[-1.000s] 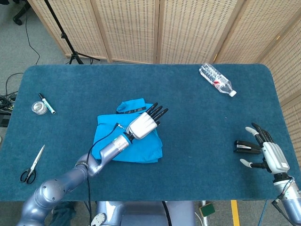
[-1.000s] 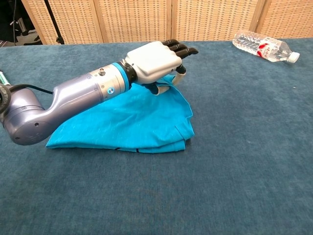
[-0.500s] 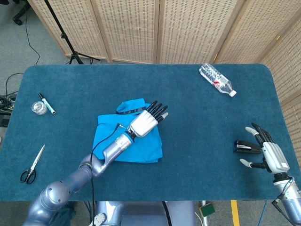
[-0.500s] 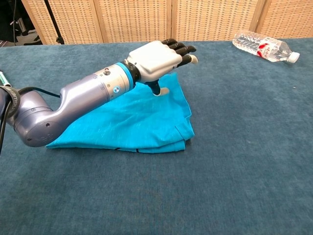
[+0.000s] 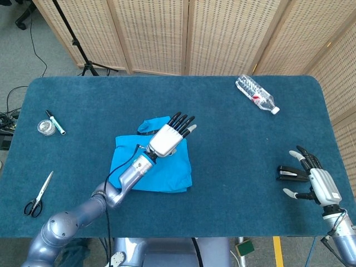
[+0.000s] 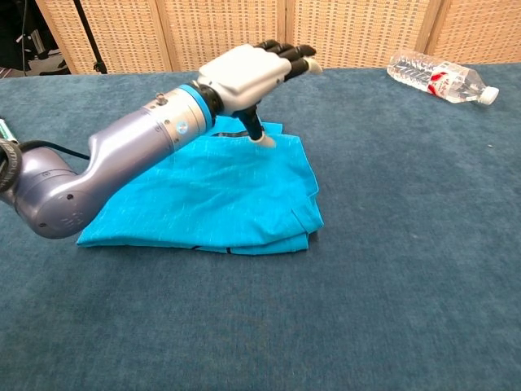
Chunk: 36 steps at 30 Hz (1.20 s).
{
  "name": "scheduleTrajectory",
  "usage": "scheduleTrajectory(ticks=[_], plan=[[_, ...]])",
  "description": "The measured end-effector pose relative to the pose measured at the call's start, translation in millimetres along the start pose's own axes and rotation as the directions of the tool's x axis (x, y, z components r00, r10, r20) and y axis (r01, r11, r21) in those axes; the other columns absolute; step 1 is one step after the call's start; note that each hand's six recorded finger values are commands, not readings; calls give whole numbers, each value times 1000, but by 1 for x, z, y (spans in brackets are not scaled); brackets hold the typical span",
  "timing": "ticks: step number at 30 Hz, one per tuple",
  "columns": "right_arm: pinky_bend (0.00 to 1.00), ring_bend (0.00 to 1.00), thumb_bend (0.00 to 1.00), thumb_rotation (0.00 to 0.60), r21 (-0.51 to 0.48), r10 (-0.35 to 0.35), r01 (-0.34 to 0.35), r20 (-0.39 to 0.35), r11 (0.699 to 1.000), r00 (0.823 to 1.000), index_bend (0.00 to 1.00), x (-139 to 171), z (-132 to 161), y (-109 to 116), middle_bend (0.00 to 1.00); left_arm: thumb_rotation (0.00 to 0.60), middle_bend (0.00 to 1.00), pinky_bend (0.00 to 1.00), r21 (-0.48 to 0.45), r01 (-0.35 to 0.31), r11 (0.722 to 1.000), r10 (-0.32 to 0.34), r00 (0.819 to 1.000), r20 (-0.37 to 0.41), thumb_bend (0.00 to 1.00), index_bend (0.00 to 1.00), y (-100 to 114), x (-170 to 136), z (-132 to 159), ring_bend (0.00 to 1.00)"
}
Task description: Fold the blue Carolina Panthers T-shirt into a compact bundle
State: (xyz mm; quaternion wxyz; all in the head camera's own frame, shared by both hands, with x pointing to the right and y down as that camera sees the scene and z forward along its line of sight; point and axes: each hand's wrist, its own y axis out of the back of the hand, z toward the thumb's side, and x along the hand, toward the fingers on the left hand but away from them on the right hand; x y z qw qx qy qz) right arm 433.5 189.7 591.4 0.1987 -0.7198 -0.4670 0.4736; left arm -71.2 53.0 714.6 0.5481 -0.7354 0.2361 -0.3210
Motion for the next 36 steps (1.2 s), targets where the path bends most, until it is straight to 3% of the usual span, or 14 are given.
scheduleTrajectory(ticks=[9,15,18,24,31,34,36], plan=[[0,0,0,600,2,-19,19,-22,1000,1000,120,3,6,4,10,600,0,0,-135,-54,989,43,995,-85,0,0,29,-32,-43,0],[0,0,0,600,12,-33,33,-42,999,999,120,8,13,6,10,600,0,0,-213,-61,975,26,986,-163,0,0,65,-91,-85,0],[0,0,0,600,15,-44,45,-49,999,998,120,10,15,8,10,600,0,0,-217,-58,974,4,970,-241,0,0,82,-137,-117,0],[0,0,0,600,55,-92,95,-62,994,994,120,13,17,17,7,600,0,0,-211,-44,976,-52,904,-425,0,0,86,-240,-163,0],[0,0,0,600,223,-213,225,-77,949,974,48,20,20,32,0,600,0,0,-198,-48,979,-84,791,-606,0,0,77,-348,-175,0],[0,0,0,600,256,-268,279,-77,926,960,42,27,23,38,0,600,0,0,-187,-46,981,-94,735,-672,0,0,74,-381,-180,0],[0,0,0,600,257,-285,294,-73,921,956,42,30,24,39,0,600,0,0,-192,-54,980,-97,712,-695,0,0,73,-392,-183,0]])
